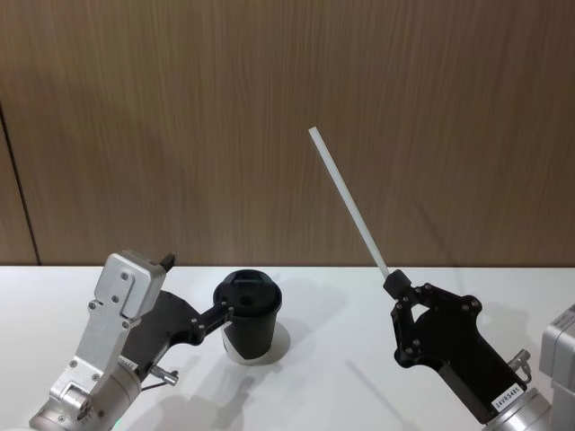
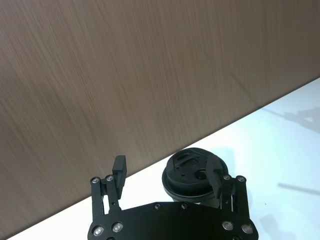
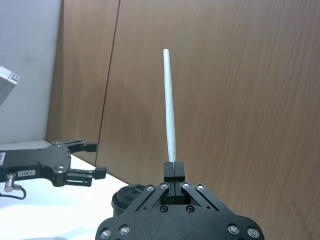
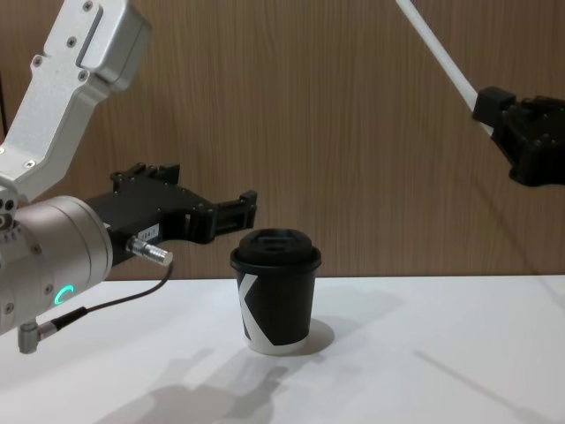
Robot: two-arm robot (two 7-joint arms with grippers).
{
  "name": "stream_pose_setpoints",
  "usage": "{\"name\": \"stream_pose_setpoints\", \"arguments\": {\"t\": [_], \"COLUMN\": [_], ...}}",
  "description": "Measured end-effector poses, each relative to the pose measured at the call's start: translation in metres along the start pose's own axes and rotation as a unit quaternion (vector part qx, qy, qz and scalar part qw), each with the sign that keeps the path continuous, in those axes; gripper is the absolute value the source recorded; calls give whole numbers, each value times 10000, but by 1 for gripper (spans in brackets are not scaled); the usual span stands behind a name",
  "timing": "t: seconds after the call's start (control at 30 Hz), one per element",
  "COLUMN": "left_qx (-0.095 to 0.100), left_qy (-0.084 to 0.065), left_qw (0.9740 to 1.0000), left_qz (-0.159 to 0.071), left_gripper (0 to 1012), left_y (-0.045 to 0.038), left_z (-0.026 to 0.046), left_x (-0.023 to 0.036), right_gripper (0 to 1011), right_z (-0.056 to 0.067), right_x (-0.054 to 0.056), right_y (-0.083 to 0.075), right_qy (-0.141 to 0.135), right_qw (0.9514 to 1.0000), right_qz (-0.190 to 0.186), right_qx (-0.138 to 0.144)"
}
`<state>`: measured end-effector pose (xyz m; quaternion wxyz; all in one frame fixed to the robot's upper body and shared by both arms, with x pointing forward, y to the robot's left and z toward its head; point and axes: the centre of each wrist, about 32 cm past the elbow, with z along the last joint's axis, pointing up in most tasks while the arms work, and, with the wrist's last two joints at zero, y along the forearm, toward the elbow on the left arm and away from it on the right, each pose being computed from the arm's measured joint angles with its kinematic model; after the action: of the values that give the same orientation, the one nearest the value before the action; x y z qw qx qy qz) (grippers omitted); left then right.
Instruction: Pick up the straw with one hand, pass it to the other hand, and insert it into the cup.
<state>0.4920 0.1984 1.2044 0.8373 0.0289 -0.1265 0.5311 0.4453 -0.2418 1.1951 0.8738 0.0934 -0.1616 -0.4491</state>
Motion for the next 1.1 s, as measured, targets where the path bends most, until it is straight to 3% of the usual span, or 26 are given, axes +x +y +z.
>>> {"name": "stream_pose_setpoints", "arguments": {"t": [0.33, 0.63, 0.87, 1.07, 1.1], "left_qx": [-10, -149, -286, -407, -432], "left_qy": [9, 168, 458, 811, 927], "left_qw": [10000, 9991, 9958, 9899, 9875], "left_qz": [-44, -368, -736, -1091, -1195], "left_gripper": [1003, 1003, 1003, 1003, 1003], "left_y": [2, 3, 1, -7, -9], "left_z": [1, 33, 89, 156, 173], "left_x": [5, 75, 150, 222, 240], "right_gripper": [1, 2, 2, 2, 2], "right_z": [-9, -13, -15, -17, -17], "right_x": [0, 0, 0, -1, -1], "right_y": [17, 23, 25, 27, 27], "right_qy": [31, 43, 49, 52, 52], "right_qw": [10000, 10000, 9999, 9999, 9999], "right_qz": [48, 69, 78, 83, 83], "right_qx": [32, 47, 51, 53, 53]}}
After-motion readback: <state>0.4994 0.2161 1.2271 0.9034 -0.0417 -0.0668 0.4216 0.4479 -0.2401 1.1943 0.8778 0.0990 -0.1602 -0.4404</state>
